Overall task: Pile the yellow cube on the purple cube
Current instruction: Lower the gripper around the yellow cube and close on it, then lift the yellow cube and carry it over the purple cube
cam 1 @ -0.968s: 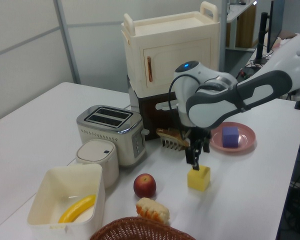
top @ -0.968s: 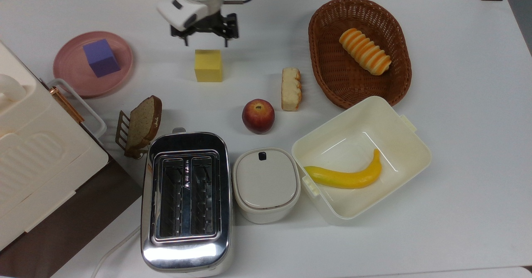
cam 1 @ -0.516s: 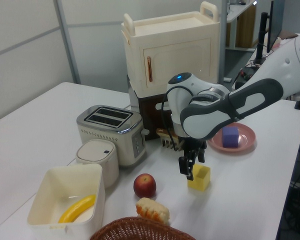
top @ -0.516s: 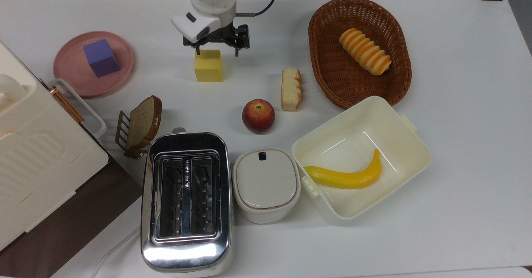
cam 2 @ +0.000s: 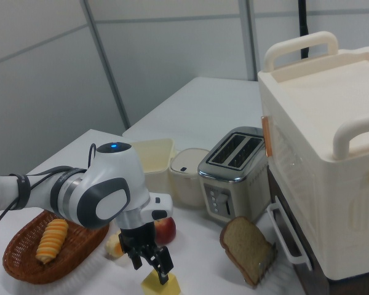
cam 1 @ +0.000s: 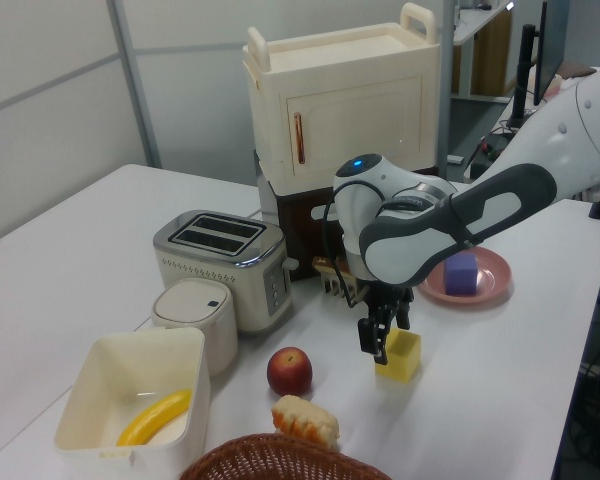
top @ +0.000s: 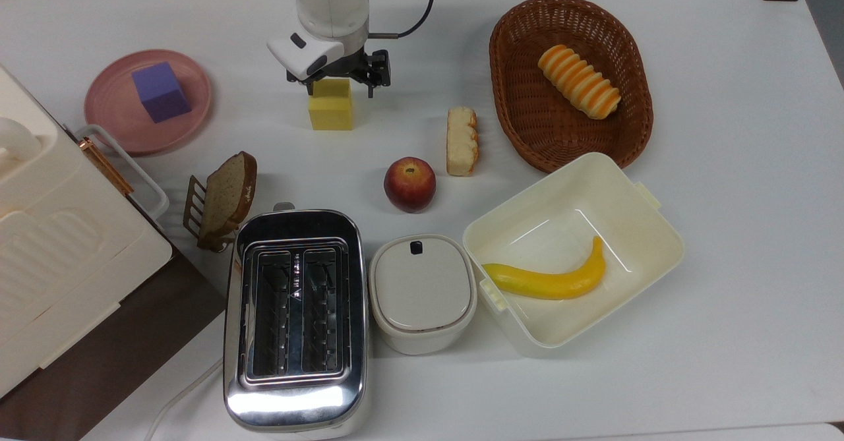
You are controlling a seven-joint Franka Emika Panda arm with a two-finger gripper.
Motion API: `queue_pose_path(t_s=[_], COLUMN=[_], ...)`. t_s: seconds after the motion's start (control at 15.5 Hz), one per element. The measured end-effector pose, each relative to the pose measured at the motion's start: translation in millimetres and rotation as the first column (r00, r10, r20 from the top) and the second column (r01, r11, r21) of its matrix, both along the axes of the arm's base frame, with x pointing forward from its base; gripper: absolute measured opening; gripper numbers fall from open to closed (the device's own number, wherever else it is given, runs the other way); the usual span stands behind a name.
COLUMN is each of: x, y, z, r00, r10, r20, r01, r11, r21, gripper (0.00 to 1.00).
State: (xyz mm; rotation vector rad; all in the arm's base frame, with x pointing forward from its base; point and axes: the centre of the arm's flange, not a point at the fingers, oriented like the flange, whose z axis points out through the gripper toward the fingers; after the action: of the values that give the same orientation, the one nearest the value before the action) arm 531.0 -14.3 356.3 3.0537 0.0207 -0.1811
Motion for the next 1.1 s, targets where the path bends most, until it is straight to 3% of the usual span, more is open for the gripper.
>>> queue_pose_path(t_s=[0.9,1.1], x=[1,3], y=[-22,-23], z=[-20,-30], r00=[1.000,0.999], r10=[0.001,0.019], r20=[-0.029,-0.037], r01=[-0.003,-0.022], r11=[0.999,0.998], r21=[-0.041,-0.057], gripper=[1.00,0.96])
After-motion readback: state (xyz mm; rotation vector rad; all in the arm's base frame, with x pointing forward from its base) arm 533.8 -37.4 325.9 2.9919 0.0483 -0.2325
